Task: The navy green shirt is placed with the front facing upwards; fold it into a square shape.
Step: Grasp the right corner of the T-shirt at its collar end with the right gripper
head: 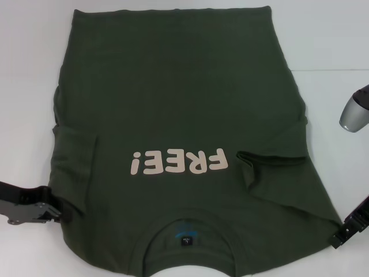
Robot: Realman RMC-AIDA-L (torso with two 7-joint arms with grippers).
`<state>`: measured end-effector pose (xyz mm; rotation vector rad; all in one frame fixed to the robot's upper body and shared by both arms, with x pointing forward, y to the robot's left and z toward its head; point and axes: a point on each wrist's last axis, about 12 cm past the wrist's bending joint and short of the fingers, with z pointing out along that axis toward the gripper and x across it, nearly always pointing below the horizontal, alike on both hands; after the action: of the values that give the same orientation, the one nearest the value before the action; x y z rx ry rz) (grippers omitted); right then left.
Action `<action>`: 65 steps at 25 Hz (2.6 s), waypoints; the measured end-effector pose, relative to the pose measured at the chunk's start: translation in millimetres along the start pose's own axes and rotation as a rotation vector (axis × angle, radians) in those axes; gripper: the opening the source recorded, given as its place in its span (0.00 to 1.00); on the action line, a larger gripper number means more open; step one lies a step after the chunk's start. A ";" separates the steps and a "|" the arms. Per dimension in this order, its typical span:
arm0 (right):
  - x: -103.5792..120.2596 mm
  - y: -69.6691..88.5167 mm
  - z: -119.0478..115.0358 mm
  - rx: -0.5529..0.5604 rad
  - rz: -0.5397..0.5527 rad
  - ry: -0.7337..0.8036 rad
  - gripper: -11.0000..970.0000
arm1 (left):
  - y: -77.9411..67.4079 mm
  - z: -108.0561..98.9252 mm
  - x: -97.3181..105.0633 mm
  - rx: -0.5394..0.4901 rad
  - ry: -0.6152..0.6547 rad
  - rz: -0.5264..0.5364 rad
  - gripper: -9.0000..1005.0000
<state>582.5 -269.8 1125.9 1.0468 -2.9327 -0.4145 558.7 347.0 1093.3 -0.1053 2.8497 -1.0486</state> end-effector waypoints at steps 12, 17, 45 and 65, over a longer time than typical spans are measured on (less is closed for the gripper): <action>-1.6 -1.7 0.4 0.039 -0.010 0.020 0.78 | -1.6 1.2 -0.6 0.006 -0.001 0.002 0.06; -4.6 1.7 2.1 0.033 -0.020 0.019 0.78 | -3.0 1.6 -0.9 0.006 0.006 0.011 0.06; -12.4 12.5 7.7 0.019 -0.058 0.027 0.75 | -8.3 0.7 -4.5 0.012 0.002 0.041 0.05; -22.7 19.9 6.6 -0.025 -0.076 -0.047 0.58 | -9.9 1.9 -5.1 0.026 -0.007 0.052 0.06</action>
<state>587.2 -239.2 1126.4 1.1645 -2.9276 -0.4826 564.2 338.8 1098.7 -0.0324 2.8154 -1.0717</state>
